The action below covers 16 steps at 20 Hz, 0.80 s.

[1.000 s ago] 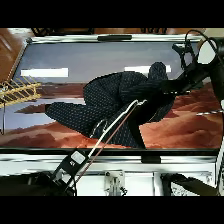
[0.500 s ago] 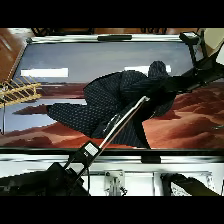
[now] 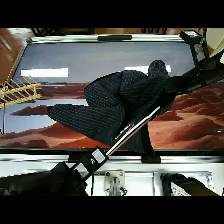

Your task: Fold the shirts.

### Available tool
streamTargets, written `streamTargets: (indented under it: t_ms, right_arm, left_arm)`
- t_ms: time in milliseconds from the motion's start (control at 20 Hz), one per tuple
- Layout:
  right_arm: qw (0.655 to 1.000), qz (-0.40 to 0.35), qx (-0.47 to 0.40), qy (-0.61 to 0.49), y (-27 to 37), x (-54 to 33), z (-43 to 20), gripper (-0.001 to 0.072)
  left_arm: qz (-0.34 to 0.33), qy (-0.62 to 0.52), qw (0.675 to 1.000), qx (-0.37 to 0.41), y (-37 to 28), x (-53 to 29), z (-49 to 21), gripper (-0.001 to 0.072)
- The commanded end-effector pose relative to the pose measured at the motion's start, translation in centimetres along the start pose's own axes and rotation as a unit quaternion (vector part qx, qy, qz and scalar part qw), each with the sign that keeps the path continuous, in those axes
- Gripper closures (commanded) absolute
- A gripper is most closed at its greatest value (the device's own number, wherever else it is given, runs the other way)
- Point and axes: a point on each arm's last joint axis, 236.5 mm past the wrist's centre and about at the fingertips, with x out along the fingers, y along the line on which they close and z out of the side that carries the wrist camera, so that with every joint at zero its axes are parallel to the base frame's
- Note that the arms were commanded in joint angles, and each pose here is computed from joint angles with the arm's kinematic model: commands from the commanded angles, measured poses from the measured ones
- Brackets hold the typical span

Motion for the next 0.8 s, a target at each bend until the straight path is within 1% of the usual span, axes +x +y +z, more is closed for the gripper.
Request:
streamTargets:
  t_ms: [0, 100, 200, 300, 350, 450, 600, 650, 750]
  right_arm:
    - [1.0, -0.014, 0.002, 0.006, -0.7, -0.1, -0.3, 0.0611]
    - [1.0, -0.014, 0.006, 0.006, -0.6, -0.1, -0.3, 0.0611]
    - [1.0, -0.007, 0.01, 0.008, -0.3, -0.1, -0.4, 0.0611]
    - [1.0, 0.007, 0.008, 0.02, 0.4, -0.1, -1.0, 0.0611]
    - [1.0, 0.015, 0.007, 0.026, 0.7, -0.1, -1.3, 0.0611]
    - [0.999, 0.026, 0.004, 0.02, 1.4, -0.6, -1.4, 0.0612]
    - [0.999, 0.032, -0.004, -0.021, 2.3, -2.7, -1.0, 0.0612]
    - [0.999, 0.035, -0.007, -0.034, 2.8, -3.6, -1.0, 0.0612]
    - [0.997, 0.059, -0.013, -0.044, 4.8, -4.8, -1.6, 0.0612]
  left_arm:
    - [-0.005, -0.003, 1.0, 0.019, -0.8, 0.0, -0.2, 0.0654]
    - [-0.007, -0.01, 1.0, 0.026, -1.3, 0.1, 0.1, 0.0654]
    - [0.027, -0.036, 0.999, 0.011, 0.2, 0.6, 2.0, 0.0654]
    - [0.039, -0.033, 0.997, -0.051, 1.8, 1.4, 3.4, 0.0654]
    - [0.036, -0.035, 0.997, -0.061, 2.1, 1.8, 4.1, 0.0654]
    - [0.023, -0.06, 0.997, -0.048, 2.0, 2.2, 6.1, 0.0654]
    - [0.023, -0.034, 0.997, -0.072, 2.5, 3.4, 6.2, 0.0654]
    - [0.021, -0.038, 0.997, -0.064, 2.4, 3.7, 6.8, 0.0654]
    - [0.004, -0.074, 0.995, -0.067, 1.8, 4.2, 9.2, 0.0654]
